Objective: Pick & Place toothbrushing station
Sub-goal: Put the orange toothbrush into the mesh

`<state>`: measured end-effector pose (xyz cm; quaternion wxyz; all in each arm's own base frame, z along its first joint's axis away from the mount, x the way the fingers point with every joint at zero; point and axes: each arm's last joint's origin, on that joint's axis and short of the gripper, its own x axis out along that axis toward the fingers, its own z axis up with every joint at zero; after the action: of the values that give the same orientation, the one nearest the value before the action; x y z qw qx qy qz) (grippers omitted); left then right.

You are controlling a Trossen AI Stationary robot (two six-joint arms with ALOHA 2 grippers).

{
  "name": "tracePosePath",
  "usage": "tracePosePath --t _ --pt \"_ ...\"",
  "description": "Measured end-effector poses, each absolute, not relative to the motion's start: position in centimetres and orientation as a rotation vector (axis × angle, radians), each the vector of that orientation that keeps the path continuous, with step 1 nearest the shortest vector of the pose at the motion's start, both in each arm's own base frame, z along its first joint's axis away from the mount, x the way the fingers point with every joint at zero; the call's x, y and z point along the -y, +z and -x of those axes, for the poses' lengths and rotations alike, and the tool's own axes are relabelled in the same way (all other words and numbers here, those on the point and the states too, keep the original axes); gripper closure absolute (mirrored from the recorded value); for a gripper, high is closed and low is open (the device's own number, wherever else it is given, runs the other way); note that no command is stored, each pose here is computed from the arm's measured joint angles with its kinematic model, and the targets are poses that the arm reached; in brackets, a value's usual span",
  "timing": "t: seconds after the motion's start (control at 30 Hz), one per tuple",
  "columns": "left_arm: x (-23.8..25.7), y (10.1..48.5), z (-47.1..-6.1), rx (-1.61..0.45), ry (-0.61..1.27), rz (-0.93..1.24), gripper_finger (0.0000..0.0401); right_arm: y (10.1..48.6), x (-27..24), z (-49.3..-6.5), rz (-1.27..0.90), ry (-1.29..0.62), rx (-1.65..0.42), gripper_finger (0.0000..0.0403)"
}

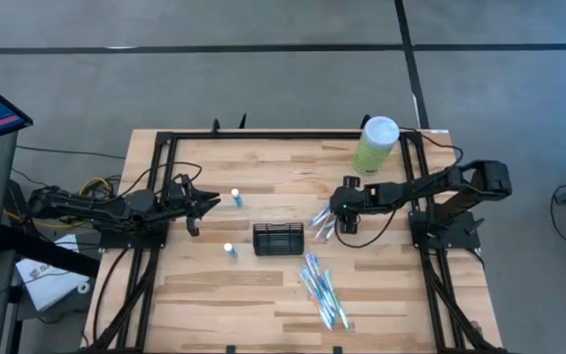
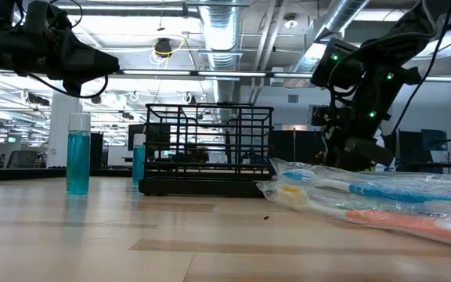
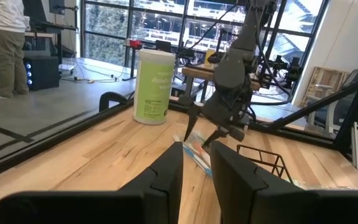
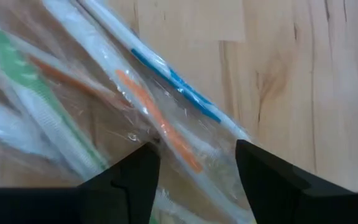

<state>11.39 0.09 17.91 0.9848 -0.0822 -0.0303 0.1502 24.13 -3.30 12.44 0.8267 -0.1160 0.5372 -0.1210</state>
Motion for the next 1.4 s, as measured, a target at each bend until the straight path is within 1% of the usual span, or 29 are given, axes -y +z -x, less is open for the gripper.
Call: tracePosePath --t 0.1,0.37,0.43,0.63,0.77,0.97,1.07,1.27,1.4 --pt "-0.1 17.9 -11.4 0.062 0.302 0.166 0.0325 12.4 3.2 -24.1 0.245 -0.256 -1.142 0.0242" --pt "-0.1 17.9 -11.4 0.063 0.302 0.166 0.0325 13.7 3.1 -24.7 0.248 -0.254 -1.125 0.0372" --pt "-0.1 17.9 -11.4 0.064 0.302 0.166 0.0325 13.9 3.1 -24.9 0.252 -0.252 -1.126 0.0389" --pt "-0.1 17.9 -11.4 0.064 0.301 0.17 0.0325 14.4 3.1 -25.2 0.255 -0.25 -1.13 0.037" --pt "-0.1 17.9 -11.4 0.067 0.301 0.188 0.0325 14.7 3.2 -25.2 0.256 -0.246 -1.151 0.0392" --pt "-0.1 18.0 -11.4 0.075 0.286 0.225 0.0325 15.9 3.2 -25.7 0.251 -0.257 -1.177 0.0385" --pt "0.0 18.0 -11.4 0.073 0.256 0.231 0.0325 16.7 2.9 -26.1 0.274 -0.263 -1.198 0.0394" --pt "0.1 18.2 -11.6 0.089 0.244 0.237 0.0325 19.0 2.2 -27.0 0.314 -0.26 -1.206 0.0386" --pt "0.1 18.3 -11.9 0.098 0.243 0.239 0.0325 20.9 1.7 -27.5 0.372 -0.296 -1.218 0.0393"
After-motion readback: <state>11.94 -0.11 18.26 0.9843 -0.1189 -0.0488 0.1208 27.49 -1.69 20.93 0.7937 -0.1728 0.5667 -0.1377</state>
